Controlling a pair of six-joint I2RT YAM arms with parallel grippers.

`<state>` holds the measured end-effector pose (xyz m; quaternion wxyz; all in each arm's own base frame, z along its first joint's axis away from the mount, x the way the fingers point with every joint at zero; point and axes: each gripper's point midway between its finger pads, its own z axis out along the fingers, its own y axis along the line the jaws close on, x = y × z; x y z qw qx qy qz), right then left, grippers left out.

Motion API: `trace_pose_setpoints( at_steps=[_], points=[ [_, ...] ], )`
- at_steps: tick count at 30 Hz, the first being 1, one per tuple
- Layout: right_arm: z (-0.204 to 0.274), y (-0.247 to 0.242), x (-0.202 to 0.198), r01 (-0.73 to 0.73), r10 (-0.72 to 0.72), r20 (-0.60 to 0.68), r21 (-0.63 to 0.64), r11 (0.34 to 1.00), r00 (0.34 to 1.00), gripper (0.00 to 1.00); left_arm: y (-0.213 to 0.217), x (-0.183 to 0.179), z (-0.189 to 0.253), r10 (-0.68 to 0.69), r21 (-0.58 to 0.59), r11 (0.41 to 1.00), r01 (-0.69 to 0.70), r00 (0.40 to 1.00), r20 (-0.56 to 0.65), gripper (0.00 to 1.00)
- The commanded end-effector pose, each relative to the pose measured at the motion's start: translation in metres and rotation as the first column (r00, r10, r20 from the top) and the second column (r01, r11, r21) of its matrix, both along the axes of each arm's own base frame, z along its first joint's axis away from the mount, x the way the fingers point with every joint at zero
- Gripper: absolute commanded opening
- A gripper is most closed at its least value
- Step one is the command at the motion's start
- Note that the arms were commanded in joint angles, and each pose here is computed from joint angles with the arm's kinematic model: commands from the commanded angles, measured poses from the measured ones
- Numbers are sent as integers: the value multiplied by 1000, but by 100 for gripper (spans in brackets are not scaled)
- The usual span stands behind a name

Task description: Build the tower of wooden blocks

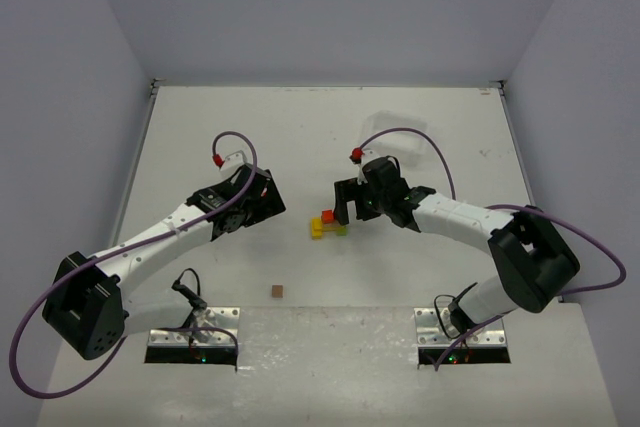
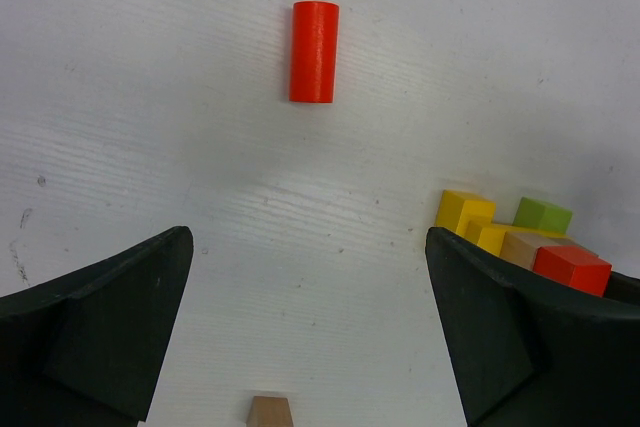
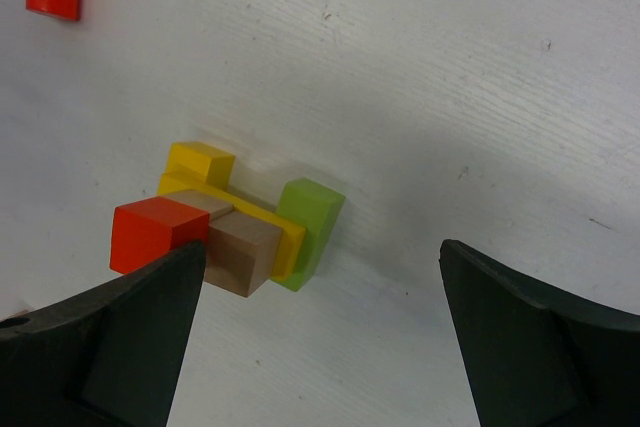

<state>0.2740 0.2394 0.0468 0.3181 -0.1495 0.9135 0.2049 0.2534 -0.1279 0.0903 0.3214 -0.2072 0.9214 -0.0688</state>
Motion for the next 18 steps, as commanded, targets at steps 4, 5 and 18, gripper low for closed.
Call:
trace_pose_setpoints(
  at_steps=[4,5,18],
  points=[
    [23,12,9,-10,8,55,51,999,998,99,0,7,6,5,-15,1000,-5,999,32,100],
    [24,12,9,-10,7,57,51,999,998,99,0,6,5,6,-12,1000,-6,999,31,100],
    [25,14,10,-8,4,60,52,999,998,99,1,6,2,9,-7,1000,-9,1000,25,100]
  ],
)
